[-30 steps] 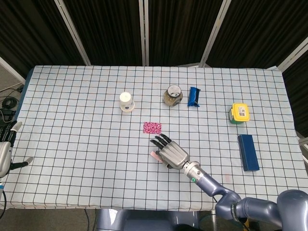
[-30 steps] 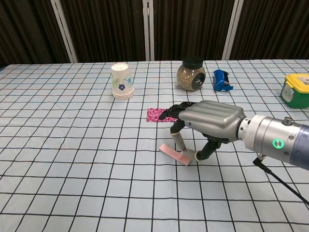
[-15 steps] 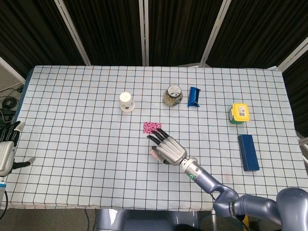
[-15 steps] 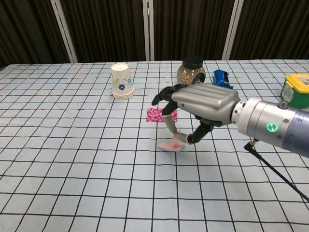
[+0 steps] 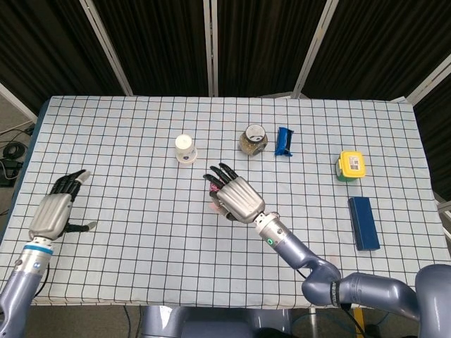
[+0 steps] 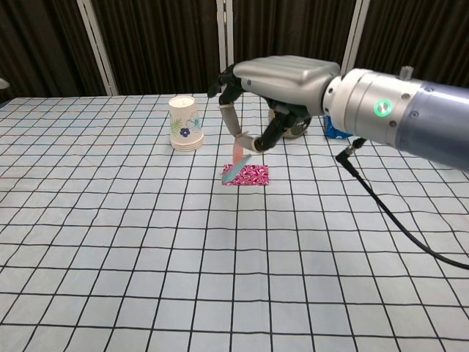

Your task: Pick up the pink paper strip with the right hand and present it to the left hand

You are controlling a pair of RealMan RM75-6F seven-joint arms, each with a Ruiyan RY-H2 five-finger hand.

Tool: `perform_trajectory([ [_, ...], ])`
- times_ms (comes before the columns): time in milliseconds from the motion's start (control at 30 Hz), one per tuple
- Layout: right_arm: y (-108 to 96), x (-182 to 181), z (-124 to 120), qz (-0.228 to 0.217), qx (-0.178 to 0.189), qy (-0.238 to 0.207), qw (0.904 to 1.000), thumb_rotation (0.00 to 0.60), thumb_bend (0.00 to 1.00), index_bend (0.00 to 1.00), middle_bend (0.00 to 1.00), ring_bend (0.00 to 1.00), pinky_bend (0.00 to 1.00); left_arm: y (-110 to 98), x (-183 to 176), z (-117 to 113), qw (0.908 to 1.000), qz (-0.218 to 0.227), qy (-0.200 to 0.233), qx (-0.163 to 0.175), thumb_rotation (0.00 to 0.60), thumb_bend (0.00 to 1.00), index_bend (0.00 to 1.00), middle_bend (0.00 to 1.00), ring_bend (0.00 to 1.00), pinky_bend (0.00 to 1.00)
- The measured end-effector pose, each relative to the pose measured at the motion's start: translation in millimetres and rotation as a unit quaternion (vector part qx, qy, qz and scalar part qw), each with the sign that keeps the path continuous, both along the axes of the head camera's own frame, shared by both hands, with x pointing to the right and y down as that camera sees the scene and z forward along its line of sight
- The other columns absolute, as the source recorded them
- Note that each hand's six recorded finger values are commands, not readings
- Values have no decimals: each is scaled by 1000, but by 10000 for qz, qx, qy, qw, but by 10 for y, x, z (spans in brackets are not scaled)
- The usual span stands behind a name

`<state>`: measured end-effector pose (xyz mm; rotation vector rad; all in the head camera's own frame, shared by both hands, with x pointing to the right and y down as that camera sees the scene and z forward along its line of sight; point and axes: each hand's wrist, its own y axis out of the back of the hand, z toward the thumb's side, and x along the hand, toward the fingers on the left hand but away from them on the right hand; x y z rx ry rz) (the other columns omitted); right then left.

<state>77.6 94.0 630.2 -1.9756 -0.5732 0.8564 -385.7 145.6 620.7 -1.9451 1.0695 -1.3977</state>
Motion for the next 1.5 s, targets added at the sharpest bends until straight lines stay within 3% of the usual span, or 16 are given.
perform_trajectory([
  [100, -113, -50, -49, 195, -108, 11, 9998, 600, 460, 745, 145, 0, 0, -160, 397, 133, 9989, 205, 406, -142, 600, 31, 185, 0, 0, 0],
  [200, -200, -104, -79, 366, -247, 26, 9990, 600, 460, 747, 145, 0, 0, -283, 752, 236, 9969, 337, 680, -226, 600, 82, 198, 0, 0, 0],
  [667, -354, -256, -131, 979, -891, -155, 9911, 600, 462, 755, 149, 0, 0, -509, 1735, 563, 9900, 452, 1157, -674, 600, 260, 365, 0, 0, 0],
  [967, -381, -238, -159, 1036, -931, -177, 9901, 600, 463, 755, 153, 0, 0, -501, 2091, 650, 9877, 464, 1269, -791, 600, 289, 410, 0, 0, 0],
  [1500, -347, -233, -181, 1002, -923, -158, 9905, 600, 463, 756, 154, 0, 0, -438, 2315, 611, 9839, 343, 1595, -728, 600, 324, 442, 0, 0, 0],
])
